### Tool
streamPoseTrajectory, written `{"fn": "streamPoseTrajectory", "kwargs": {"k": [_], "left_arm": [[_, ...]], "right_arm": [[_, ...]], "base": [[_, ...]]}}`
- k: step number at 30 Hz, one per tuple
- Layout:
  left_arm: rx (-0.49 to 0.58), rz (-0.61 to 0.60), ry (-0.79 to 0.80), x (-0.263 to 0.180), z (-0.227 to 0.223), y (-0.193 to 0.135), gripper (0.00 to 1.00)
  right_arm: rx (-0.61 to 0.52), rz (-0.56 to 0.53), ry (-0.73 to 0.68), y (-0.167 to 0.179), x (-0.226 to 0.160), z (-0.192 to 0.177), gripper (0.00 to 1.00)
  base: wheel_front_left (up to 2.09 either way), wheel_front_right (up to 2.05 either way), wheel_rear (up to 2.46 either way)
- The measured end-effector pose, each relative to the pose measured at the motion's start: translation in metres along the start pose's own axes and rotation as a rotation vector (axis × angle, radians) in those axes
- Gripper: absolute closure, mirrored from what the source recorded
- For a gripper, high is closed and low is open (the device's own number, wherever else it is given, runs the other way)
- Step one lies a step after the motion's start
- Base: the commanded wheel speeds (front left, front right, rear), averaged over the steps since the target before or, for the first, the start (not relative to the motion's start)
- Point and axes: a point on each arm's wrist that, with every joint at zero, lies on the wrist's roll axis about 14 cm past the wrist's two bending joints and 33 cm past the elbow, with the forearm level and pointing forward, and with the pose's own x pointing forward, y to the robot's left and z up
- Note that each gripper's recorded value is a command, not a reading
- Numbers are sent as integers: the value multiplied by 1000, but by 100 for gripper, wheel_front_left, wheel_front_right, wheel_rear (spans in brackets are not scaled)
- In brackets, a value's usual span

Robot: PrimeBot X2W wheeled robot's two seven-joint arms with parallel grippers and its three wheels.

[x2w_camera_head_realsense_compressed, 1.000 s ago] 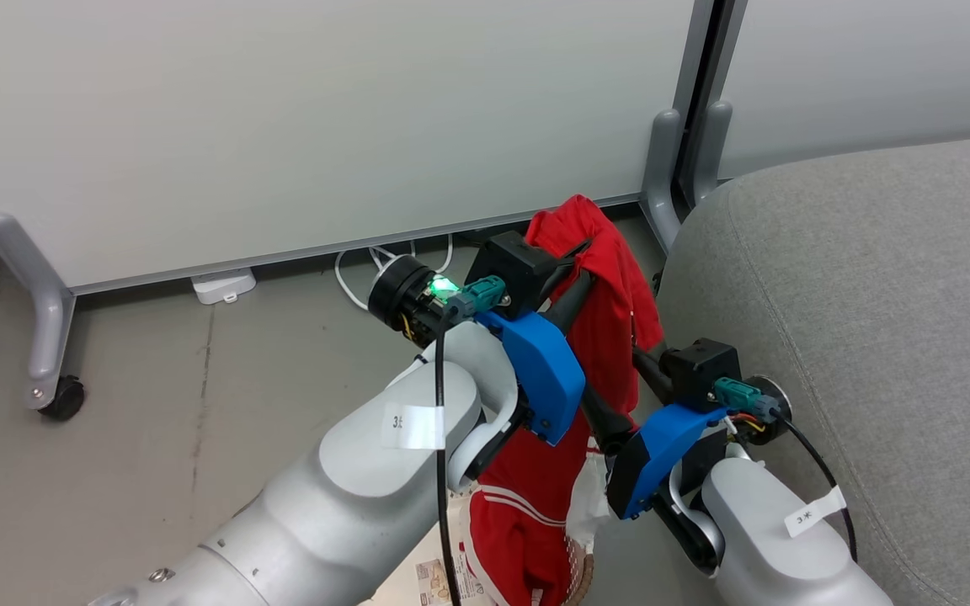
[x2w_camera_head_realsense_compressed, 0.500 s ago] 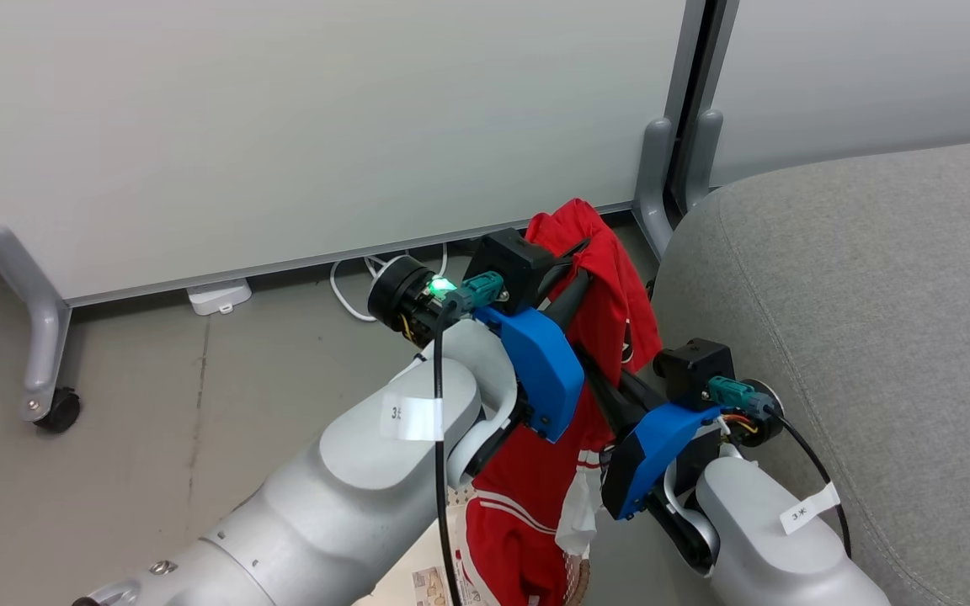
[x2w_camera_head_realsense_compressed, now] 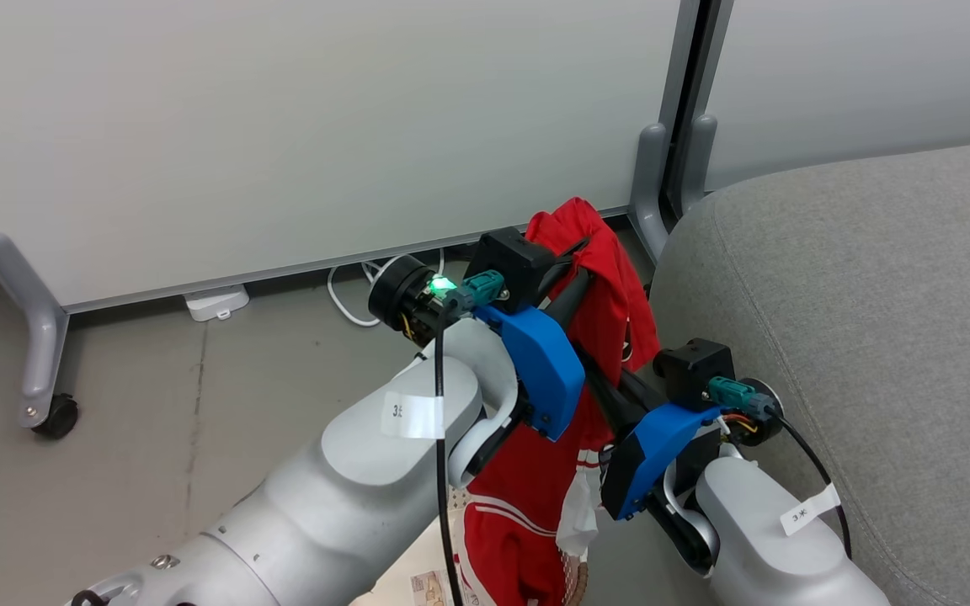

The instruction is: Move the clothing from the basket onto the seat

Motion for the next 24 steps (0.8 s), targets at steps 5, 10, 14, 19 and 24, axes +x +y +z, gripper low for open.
{"fn": "streamPoseTrajectory", "kwargs": {"k": [5, 10, 14, 19, 24], "left_arm": [[-4, 2, 1, 0, -1, 1, 100], [-9, 13, -5, 0, -1, 3, 0], [-6, 15, 0, 0, -2, 3, 0], [-4, 21, 1, 0, -4, 5, 0], [-41, 32, -50, -2, 3, 7, 0]], "right_arm": [[-4, -1, 2, -1, 0, 0, 100], [-3, -4, 3, -2, 0, -1, 100], [-3, -5, 5, -2, 0, -2, 100], [-3, -6, 5, -2, 0, -2, 100], [-3, -12, 0, -4, 1, 0, 100]], "base": [[0, 0, 0], [0, 0, 0], [0, 0, 0], [0, 0, 0], [0, 0, 0]]}}
